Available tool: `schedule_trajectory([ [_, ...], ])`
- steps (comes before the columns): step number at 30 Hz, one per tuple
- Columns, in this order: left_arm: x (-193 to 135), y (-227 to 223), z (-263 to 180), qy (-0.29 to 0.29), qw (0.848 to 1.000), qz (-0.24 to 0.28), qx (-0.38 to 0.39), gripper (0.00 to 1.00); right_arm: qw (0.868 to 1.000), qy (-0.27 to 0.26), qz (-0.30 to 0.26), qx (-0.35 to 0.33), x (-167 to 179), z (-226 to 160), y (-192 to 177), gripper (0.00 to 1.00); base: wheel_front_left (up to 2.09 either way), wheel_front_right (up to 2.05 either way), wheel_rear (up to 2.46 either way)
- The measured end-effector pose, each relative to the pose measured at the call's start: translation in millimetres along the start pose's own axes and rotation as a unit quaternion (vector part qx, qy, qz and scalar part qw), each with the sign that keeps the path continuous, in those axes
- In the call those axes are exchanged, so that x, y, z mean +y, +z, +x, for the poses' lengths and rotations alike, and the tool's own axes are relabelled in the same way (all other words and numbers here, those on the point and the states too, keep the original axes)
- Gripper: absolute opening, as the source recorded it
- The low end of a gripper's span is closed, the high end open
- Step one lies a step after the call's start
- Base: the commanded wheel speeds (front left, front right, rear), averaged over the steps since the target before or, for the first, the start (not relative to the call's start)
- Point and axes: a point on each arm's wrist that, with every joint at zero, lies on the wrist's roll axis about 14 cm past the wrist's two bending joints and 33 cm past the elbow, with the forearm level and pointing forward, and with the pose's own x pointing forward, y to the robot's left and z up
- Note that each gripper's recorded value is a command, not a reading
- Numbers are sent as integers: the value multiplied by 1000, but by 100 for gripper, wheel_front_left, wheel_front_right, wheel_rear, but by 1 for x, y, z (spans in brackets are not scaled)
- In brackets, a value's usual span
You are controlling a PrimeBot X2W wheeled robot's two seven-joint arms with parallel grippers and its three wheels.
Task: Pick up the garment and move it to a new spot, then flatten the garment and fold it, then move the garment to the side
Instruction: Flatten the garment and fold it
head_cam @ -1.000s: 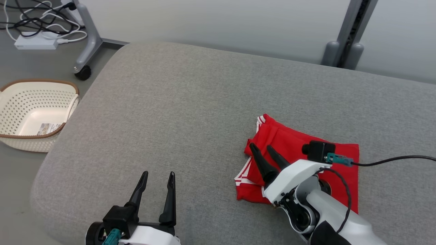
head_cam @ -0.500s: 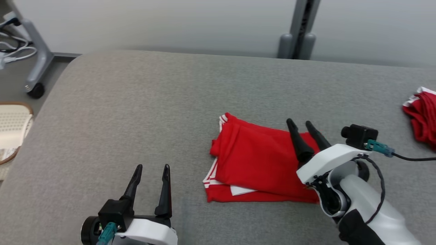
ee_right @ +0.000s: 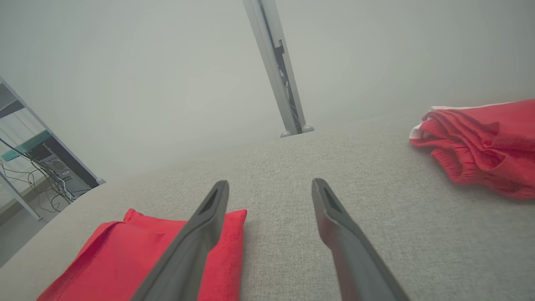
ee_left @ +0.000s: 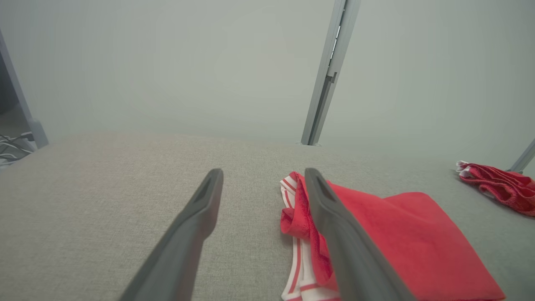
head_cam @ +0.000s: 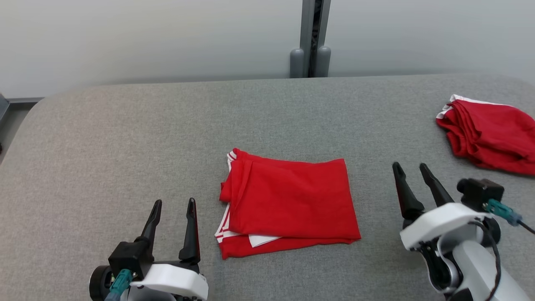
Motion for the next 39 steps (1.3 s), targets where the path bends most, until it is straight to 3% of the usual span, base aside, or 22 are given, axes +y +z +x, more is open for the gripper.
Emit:
schedule_trajectory([
  [7, -1, 1, -7, -4, 1000, -2, -2, 100, 999, -20, -31, -34, -16, -33, 15, 100, 0, 0, 0],
  [21, 0, 10, -22, -9, 1000, 4, -16, 100, 991, 8, -104, -87, 12, -73, 37, 100, 0, 0, 0],
  [39, 1, 14, -32, -11, 999, 31, -25, 100, 991, 3, -102, -92, 18, -85, 33, 100, 0, 0, 0],
])
